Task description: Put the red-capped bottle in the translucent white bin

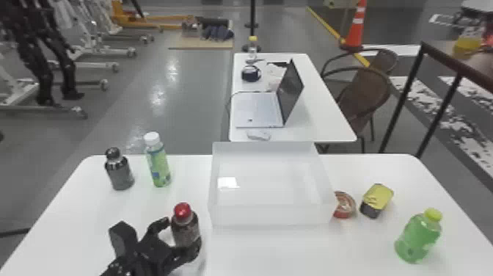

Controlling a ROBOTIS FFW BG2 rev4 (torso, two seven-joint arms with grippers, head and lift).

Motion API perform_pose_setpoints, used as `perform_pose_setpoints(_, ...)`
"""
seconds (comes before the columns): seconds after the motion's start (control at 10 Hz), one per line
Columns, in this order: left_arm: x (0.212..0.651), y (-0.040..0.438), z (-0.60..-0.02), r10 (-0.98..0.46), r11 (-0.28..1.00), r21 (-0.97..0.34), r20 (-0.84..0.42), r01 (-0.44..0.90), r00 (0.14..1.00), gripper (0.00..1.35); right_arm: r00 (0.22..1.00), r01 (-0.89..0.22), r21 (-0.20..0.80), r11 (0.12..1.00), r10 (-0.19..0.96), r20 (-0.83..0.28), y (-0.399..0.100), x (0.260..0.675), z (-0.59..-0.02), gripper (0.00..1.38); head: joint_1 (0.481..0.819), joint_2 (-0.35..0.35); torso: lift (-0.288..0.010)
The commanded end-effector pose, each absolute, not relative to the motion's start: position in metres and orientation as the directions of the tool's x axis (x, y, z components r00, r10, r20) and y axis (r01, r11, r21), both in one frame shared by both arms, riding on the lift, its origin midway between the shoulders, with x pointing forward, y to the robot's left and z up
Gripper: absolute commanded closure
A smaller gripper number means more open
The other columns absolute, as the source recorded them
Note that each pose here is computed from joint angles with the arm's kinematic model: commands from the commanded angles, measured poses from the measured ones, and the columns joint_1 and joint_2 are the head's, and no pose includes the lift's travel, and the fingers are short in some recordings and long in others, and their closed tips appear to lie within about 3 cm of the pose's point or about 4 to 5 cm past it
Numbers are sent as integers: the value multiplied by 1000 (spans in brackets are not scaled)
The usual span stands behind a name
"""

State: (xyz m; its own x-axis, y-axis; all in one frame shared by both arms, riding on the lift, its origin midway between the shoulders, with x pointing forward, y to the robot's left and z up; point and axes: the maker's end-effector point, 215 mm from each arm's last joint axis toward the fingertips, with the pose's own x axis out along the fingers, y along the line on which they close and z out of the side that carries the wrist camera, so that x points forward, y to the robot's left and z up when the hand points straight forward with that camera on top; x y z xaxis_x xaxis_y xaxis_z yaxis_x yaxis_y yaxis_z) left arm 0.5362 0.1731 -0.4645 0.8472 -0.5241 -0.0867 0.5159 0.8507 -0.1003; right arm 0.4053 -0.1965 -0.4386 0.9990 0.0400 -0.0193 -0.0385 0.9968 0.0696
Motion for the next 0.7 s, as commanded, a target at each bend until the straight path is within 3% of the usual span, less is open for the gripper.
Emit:
perform_pose_setpoints(0.0,546,171,-460,-520,854,-78,-72,515,851,133,999,-38,71,997,39,-18,-196,406,-439,102,549,0,-100)
perform_pose_setpoints(0.1,550,172,-459,-513,858,-65,-70,509,856,237,999,-38,71,997,39,-17,-196,407,-438,102,549,0,-100)
perform_pose_setpoints(0.2,551,176,-460,-505,863,-55,-74,502,860,621,999,-37,72,997,39,-15,-197,407,-438,102,549,0,-100)
perform_pose_setpoints(0.3,550,180,-461,-495,869,-44,-76,493,866,872,999,-37,72,997,39,-17,-197,406,-439,102,549,0,-100)
perform_pose_setpoints(0.6,552,177,-444,-491,871,-13,-66,491,869,941,999,-32,83,996,33,-19,-198,406,-440,102,549,0,-100)
